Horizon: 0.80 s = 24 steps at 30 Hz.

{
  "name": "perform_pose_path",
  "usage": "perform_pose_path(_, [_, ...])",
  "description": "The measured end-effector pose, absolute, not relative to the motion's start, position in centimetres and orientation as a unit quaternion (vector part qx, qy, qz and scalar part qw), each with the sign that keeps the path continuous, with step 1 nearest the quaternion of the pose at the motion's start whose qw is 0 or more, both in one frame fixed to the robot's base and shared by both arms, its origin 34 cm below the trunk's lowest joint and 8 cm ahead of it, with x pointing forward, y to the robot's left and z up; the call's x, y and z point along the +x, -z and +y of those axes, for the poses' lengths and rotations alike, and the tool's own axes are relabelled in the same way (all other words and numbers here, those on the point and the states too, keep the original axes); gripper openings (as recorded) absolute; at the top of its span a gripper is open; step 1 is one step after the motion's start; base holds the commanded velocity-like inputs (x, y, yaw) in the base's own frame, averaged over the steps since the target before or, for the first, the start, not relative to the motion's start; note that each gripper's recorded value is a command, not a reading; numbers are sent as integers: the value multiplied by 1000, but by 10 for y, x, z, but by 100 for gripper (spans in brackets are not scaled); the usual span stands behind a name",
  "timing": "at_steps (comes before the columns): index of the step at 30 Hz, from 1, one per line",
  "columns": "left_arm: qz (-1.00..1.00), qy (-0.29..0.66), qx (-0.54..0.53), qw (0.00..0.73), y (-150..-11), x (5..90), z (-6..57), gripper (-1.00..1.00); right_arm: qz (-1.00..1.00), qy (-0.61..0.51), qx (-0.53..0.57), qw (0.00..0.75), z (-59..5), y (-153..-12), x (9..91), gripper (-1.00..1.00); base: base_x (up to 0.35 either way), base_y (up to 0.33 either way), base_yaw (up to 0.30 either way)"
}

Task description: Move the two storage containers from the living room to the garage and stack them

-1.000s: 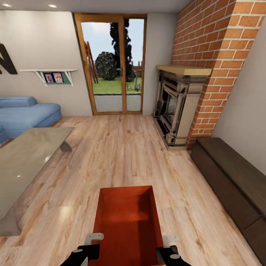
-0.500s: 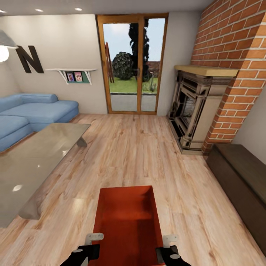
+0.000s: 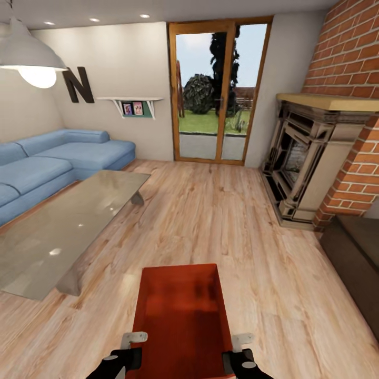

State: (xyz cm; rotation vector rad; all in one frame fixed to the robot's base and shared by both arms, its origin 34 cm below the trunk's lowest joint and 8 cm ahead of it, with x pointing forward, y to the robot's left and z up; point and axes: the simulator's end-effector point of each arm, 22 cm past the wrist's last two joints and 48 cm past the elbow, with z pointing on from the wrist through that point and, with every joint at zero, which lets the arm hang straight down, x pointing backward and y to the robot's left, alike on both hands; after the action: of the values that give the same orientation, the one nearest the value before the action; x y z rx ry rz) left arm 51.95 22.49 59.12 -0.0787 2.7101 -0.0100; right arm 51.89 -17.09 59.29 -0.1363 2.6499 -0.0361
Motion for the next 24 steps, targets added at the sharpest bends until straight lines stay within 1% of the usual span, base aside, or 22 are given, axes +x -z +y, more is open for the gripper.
perform_pose_path(24, [977, 4, -28, 213, -591, 519, 225, -100, 969, 13, -50, 241, -171, -593, 518, -100, 0, 0, 269])
